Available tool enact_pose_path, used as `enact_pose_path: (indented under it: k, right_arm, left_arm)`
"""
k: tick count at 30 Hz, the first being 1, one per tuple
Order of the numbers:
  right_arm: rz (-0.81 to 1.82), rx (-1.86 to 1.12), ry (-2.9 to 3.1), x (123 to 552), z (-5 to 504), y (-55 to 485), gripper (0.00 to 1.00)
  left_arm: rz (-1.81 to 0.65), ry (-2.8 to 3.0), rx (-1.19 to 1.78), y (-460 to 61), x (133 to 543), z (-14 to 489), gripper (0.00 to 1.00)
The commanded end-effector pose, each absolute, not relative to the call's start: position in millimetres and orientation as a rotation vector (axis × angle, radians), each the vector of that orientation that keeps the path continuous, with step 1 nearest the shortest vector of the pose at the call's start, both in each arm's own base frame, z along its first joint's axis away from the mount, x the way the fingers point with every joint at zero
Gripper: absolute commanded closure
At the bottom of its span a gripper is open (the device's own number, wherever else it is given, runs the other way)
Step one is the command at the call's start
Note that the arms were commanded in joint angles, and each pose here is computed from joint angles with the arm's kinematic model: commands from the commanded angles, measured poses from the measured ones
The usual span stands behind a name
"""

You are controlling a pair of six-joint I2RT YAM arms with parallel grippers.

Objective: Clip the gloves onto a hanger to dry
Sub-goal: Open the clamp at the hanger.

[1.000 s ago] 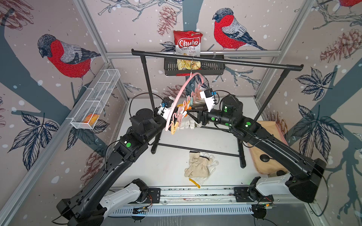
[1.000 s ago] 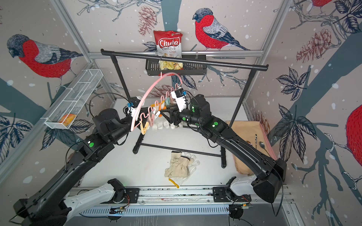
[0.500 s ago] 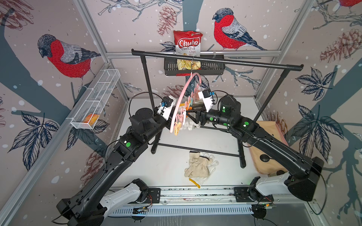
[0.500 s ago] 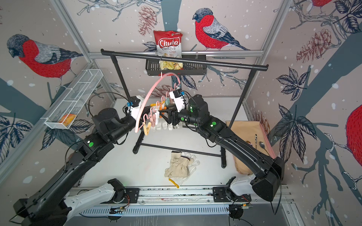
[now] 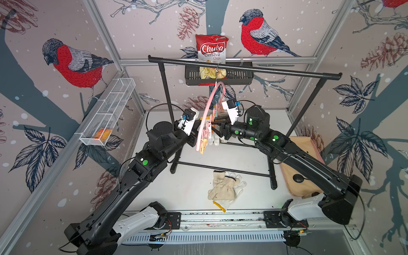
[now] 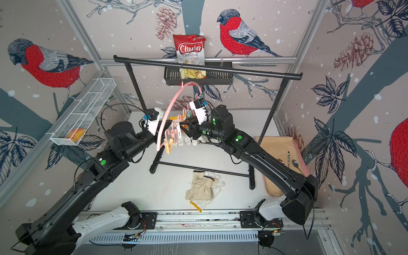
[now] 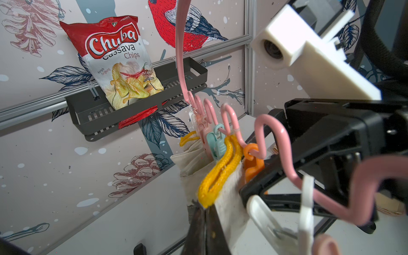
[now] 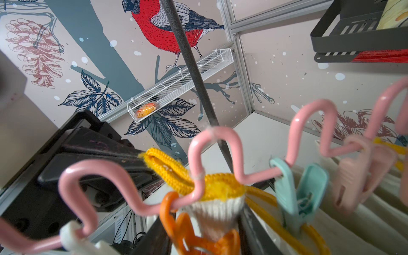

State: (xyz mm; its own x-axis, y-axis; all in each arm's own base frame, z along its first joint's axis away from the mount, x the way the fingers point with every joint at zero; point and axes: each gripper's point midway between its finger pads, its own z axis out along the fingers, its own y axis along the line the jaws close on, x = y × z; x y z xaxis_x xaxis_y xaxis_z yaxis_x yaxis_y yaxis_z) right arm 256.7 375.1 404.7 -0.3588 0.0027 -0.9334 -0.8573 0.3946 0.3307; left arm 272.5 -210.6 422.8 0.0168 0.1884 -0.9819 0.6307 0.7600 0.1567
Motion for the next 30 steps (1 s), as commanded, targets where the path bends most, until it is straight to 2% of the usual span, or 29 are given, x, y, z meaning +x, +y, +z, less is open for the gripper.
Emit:
enact_pose_path:
  k: [1, 9, 23, 30]
  right_arm:
    - [1.114, -0.753, 1.649, 256.4, 413.9, 374.8, 0.57]
    - [1.108, -0.757, 1.65, 257.0, 414.7, 371.7, 0.67]
    - [1.102, -0.804, 1.635, 252.9, 423.9, 371.7, 0.72]
    - [1.097, -0.839, 1.62, 248.3, 427.8, 369.4, 0.74]
  left_arm:
    - [-0.408, 1.497, 0.685, -214.0, 270.7, 434.7, 1.0]
    - [-0.41, 1.53, 0.712, -211.9, 264.8, 417.5, 1.0]
    - [-0.548, 1.604, 0.934, -224.4, 226.3, 352.7, 1.0]
    - [-0.57, 1.556, 0.943, -225.3, 231.1, 342.2, 1.0]
